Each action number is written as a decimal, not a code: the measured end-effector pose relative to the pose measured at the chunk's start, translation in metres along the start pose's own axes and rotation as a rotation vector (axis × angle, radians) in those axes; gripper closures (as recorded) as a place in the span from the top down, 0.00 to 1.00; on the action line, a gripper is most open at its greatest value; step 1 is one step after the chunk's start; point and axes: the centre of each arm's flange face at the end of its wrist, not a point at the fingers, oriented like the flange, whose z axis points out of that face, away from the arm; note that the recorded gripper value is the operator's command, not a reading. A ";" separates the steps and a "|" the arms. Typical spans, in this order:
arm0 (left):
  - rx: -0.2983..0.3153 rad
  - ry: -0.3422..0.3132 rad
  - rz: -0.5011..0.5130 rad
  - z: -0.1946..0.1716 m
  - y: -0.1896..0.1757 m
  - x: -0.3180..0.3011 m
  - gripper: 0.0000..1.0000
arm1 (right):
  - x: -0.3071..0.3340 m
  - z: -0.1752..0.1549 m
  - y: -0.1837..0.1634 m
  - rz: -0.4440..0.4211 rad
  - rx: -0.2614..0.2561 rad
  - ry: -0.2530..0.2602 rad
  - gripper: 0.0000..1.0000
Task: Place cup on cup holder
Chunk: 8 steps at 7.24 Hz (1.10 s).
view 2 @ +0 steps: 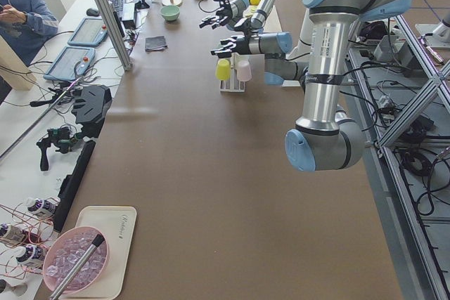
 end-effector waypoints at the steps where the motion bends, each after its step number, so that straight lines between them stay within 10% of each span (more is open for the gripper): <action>1: -0.174 -0.022 0.014 0.022 -0.002 -0.056 0.97 | 0.007 0.016 -0.028 -0.041 -0.043 0.073 1.00; 4: -0.619 -0.164 -0.189 0.044 0.001 -0.254 0.97 | 0.032 0.039 -0.092 -0.114 -0.266 0.282 1.00; 8: -0.880 -0.367 -0.538 -0.012 0.034 -0.467 0.97 | 0.147 -0.044 -0.122 0.001 -0.568 0.503 1.00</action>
